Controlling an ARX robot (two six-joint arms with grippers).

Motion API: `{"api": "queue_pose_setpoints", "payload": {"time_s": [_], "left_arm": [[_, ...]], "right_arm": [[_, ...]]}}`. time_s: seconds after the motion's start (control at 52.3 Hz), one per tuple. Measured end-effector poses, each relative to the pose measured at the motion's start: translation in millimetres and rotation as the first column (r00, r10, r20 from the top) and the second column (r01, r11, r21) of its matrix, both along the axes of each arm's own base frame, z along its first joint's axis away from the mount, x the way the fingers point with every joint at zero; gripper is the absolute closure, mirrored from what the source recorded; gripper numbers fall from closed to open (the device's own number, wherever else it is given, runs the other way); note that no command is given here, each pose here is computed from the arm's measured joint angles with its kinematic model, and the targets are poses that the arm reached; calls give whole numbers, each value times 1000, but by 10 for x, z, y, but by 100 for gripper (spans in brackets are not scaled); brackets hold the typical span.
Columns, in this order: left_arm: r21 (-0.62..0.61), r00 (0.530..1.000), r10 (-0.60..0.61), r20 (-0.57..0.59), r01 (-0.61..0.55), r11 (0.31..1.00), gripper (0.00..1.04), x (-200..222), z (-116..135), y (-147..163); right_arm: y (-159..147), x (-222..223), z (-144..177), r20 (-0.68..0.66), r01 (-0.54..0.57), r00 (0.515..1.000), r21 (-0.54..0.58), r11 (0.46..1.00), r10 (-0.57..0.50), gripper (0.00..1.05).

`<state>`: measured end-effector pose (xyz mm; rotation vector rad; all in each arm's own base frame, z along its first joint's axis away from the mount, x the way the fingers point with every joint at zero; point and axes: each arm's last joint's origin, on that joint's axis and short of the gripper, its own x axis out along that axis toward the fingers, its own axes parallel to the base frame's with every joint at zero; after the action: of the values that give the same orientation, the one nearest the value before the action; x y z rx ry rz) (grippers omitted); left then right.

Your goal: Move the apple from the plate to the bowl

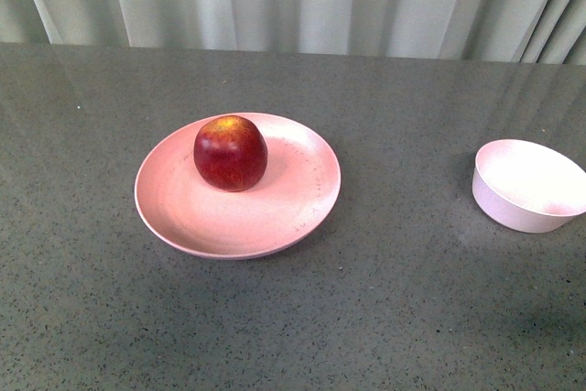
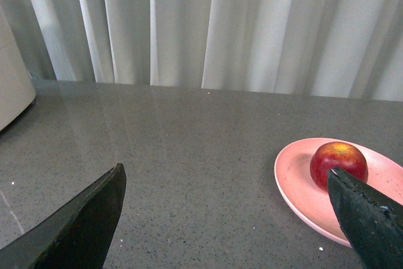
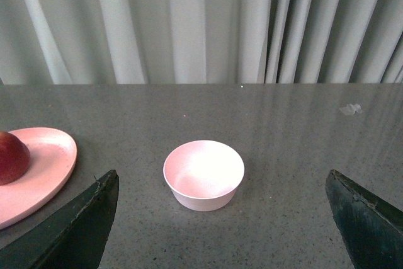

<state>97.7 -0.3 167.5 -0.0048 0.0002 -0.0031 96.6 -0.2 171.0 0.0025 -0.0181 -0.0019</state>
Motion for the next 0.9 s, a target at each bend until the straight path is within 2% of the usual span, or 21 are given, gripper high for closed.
{"api": "queue_pose_setpoints", "payload": {"time_s": [0.899], "left_arm": [[0, 1000, 0, 0, 0, 1000, 9, 0, 0, 0]], "right_arm": [[0, 0, 0, 0, 0, 1000, 0, 1000, 0, 9]]}}
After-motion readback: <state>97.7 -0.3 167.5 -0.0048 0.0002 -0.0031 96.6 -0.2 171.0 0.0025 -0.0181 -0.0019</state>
